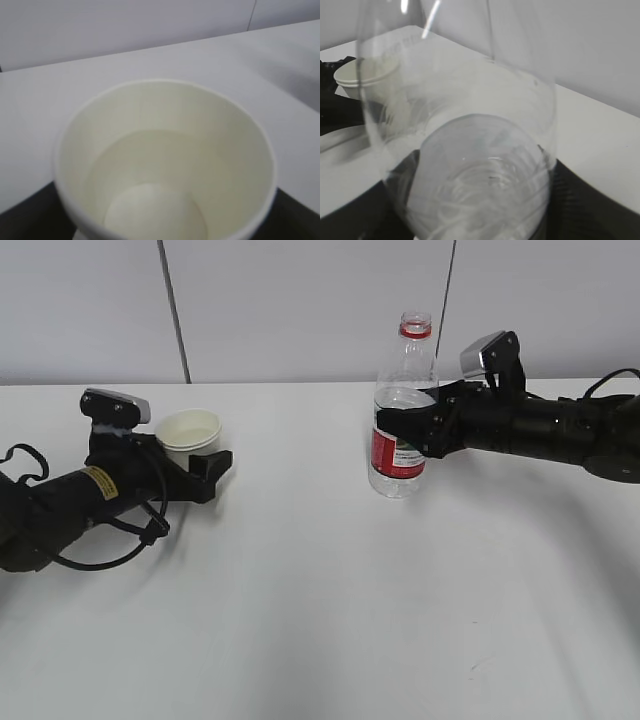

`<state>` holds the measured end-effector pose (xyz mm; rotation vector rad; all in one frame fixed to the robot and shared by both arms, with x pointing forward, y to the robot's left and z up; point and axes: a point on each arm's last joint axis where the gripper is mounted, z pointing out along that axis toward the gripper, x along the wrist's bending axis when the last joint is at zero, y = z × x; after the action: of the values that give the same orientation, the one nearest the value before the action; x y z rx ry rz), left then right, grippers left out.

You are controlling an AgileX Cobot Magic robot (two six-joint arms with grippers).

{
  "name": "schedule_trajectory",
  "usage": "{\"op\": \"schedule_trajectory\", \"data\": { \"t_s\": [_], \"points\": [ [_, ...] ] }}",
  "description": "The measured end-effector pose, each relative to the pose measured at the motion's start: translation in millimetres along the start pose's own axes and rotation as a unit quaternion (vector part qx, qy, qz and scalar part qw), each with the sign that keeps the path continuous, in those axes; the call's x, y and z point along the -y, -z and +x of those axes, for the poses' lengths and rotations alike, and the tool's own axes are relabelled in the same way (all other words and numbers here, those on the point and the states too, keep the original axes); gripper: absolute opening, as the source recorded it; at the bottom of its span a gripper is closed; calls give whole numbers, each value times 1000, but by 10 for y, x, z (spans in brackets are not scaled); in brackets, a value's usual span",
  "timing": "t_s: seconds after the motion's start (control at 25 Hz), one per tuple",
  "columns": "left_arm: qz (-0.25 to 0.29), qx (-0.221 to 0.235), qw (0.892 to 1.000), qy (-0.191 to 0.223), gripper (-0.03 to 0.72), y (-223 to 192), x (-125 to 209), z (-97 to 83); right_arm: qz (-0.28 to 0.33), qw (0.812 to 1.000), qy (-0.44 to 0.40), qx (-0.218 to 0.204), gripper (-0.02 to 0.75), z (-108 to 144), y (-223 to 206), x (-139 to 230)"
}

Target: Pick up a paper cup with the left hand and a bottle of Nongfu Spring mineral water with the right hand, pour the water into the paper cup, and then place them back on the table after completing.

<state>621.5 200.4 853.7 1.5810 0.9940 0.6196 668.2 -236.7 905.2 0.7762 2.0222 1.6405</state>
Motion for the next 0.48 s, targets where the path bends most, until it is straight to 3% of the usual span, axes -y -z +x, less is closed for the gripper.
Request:
{"op": "schedule_trajectory", "data": {
  "t_s": [0.16, 0.48],
  "points": [
    [-3, -7, 1000, 5, 615, 0, -5, 13, 0, 1000, 1, 0, 470, 0, 0, 0],
    [-9, -8, 1000, 3, 618, 149, -137, -57, 0, 1000, 1, 0, 470, 0, 0, 0]
  ]
}}
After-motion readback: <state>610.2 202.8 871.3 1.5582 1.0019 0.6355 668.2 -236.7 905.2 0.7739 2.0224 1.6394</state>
